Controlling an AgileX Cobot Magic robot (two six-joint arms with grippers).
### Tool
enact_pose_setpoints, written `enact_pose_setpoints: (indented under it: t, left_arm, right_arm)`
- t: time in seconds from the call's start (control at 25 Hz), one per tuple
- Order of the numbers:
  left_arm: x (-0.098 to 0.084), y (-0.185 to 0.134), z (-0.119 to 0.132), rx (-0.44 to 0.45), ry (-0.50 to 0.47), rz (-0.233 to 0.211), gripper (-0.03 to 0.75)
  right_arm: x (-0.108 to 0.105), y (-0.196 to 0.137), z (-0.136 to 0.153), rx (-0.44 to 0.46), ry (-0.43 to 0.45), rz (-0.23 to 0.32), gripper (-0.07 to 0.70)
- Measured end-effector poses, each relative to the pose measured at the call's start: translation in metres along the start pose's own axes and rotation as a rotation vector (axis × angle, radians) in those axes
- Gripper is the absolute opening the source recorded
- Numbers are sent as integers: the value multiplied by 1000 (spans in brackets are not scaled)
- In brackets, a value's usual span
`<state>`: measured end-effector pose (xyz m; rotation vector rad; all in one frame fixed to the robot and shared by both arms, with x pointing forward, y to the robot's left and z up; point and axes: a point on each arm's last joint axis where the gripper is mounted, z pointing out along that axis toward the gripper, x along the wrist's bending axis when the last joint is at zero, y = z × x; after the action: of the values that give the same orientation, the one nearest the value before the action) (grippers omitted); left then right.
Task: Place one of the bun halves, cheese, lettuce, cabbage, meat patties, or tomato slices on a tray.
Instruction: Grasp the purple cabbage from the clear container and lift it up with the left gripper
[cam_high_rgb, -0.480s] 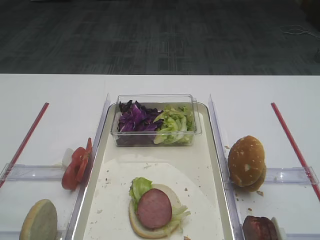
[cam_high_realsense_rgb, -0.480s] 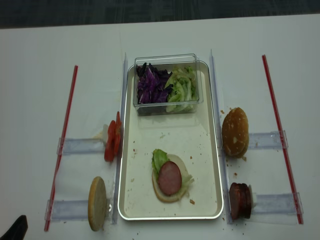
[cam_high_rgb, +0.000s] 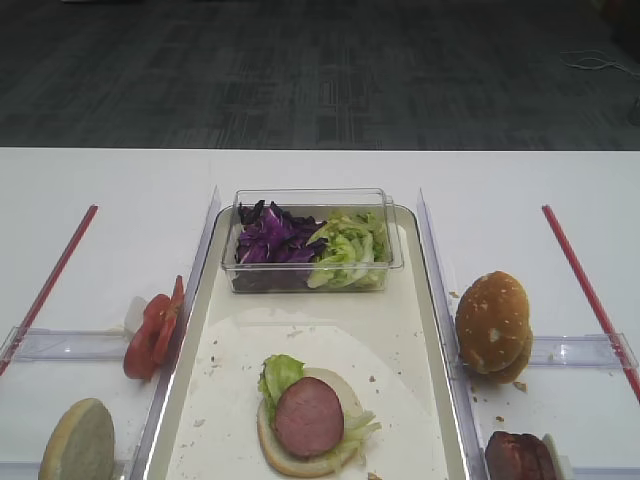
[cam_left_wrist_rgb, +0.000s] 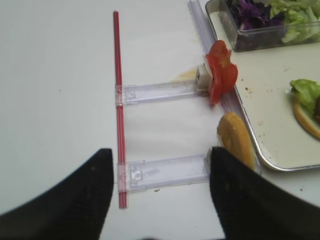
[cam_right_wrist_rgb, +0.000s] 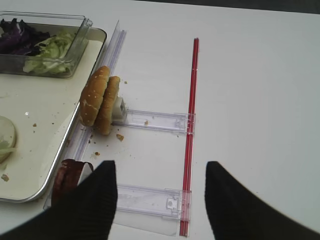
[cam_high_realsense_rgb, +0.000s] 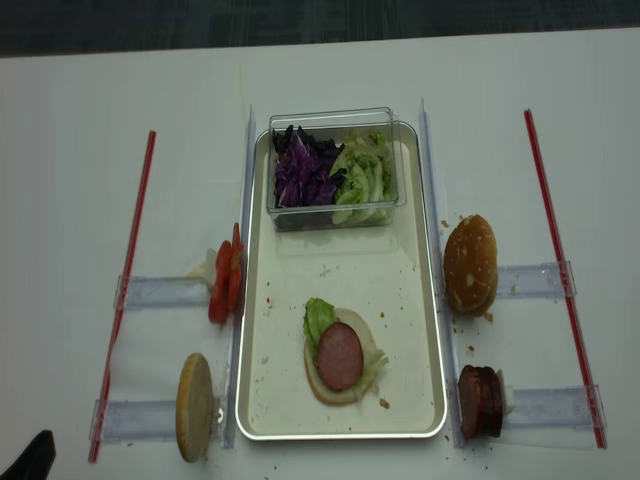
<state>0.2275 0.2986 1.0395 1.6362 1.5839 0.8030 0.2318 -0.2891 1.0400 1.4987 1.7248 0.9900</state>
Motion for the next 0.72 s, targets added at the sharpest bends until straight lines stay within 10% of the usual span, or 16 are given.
enact_pose_setpoints:
  t: [0.72]
  left_arm:
    - [0,0,0,0,0,0,429]
  right_arm:
    - [0,0,0,2,0,0,405]
